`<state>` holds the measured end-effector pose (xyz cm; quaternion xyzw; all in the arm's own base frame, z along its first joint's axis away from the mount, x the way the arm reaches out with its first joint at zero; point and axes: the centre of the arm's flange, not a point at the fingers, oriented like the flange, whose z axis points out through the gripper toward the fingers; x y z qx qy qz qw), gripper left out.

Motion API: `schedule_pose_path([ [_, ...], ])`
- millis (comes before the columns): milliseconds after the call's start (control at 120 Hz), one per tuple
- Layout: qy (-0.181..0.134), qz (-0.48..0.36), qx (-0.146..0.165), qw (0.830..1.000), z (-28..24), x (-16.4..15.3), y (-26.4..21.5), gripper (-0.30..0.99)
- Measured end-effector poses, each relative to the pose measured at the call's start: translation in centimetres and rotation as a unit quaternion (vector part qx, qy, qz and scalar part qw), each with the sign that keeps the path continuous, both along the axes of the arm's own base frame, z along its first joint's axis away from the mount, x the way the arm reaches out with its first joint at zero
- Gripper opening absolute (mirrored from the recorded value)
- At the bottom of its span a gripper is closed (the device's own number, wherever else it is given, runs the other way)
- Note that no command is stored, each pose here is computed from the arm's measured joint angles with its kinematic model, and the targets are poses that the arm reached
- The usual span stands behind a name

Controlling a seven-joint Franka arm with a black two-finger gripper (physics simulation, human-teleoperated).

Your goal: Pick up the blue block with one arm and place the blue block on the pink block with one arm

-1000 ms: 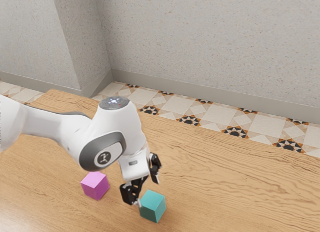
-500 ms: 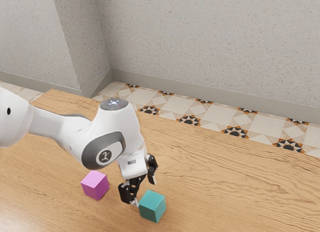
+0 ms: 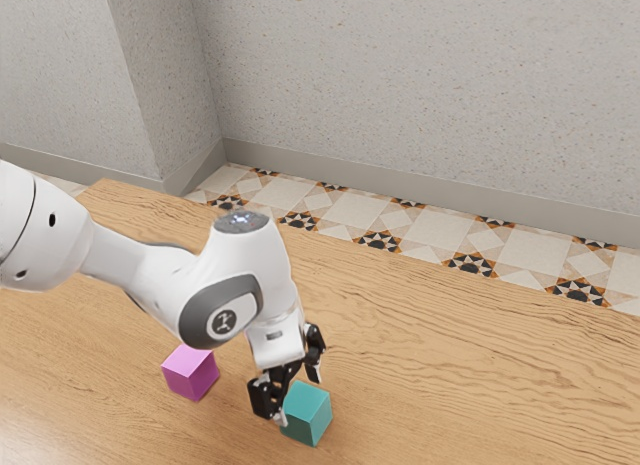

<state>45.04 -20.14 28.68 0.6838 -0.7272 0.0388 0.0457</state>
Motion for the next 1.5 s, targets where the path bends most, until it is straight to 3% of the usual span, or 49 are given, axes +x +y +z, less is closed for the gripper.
schedule_pose_path([
  [608, 0.019, -0.004, -0.008, 1.0, -2.1, 0.3, -0.4, 0.69],
  [1025, 0.013, -0.004, -0.01, 1.0, -2.2, 0.4, -0.5, 0.42],
  [1308, -0.001, -0.004, -0.01, 1.0, -1.3, 0.5, -0.5, 0.39],
  [1500, -0.04, -0.016, 0.007, 0.999, 3.1, 0.1, -0.5, 0.38],
])
